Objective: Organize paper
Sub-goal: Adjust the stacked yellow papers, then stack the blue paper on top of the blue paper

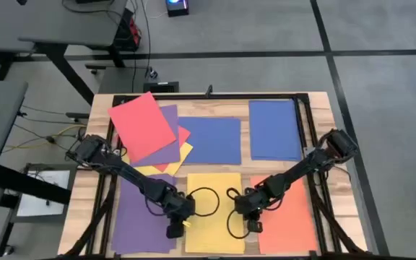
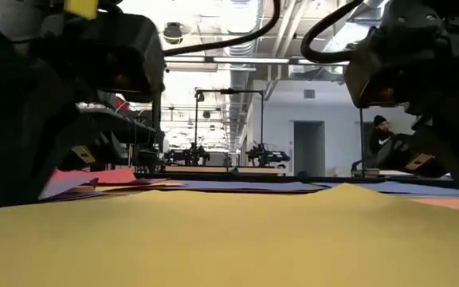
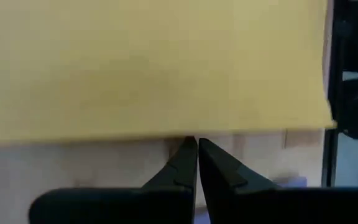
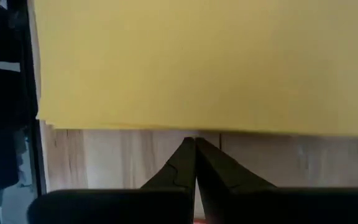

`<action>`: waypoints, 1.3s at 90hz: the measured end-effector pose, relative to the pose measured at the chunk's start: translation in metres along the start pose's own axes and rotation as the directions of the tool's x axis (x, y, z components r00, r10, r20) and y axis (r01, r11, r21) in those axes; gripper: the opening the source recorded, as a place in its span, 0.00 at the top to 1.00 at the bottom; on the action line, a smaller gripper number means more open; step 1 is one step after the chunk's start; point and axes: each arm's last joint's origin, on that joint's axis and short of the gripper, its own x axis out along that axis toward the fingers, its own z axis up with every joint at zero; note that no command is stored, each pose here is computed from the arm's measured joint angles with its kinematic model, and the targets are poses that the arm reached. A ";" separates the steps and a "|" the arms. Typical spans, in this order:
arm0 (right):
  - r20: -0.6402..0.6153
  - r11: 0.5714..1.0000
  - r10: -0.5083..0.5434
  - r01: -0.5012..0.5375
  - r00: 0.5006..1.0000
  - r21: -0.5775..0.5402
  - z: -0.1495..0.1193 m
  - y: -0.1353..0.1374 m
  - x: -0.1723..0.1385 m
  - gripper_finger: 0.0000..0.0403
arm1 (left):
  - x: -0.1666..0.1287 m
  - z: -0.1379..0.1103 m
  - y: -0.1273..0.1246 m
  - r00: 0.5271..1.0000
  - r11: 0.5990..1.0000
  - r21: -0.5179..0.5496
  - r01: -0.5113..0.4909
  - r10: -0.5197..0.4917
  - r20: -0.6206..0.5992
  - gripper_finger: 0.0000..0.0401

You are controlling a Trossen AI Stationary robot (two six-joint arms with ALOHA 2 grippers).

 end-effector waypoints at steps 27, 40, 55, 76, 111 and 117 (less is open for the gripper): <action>-0.021 1.000 -0.012 0.013 1.000 0.018 0.000 0.005 -0.030 1.00 | -0.030 -0.005 0.000 0.998 0.998 -0.040 -0.053 0.051 -0.049 1.00; -0.008 1.000 -0.025 0.025 1.000 0.008 0.001 0.001 -0.060 1.00 | -0.065 -0.002 0.008 0.995 0.994 -0.058 -0.095 0.094 -0.027 1.00; 0.082 1.000 -0.027 0.026 0.996 0.005 0.006 -0.014 -0.110 1.00 | -0.125 0.008 0.021 0.990 0.992 -0.110 -0.066 0.079 0.114 1.00; 0.284 0.995 -0.068 0.045 0.956 0.087 0.013 -0.049 -0.176 1.00 | -0.208 0.015 0.058 0.916 0.959 -0.282 -0.009 0.121 0.382 1.00; 0.342 0.806 -0.201 -0.044 0.918 0.591 0.022 -0.146 -0.207 0.77 | -0.242 0.032 0.155 0.849 0.899 -0.438 -0.007 0.237 0.472 0.79; 0.303 0.741 -0.180 -0.074 0.936 0.667 0.024 -0.157 -0.198 0.71 | -0.233 0.042 0.179 0.858 0.908 -0.419 0.023 0.197 0.475 0.72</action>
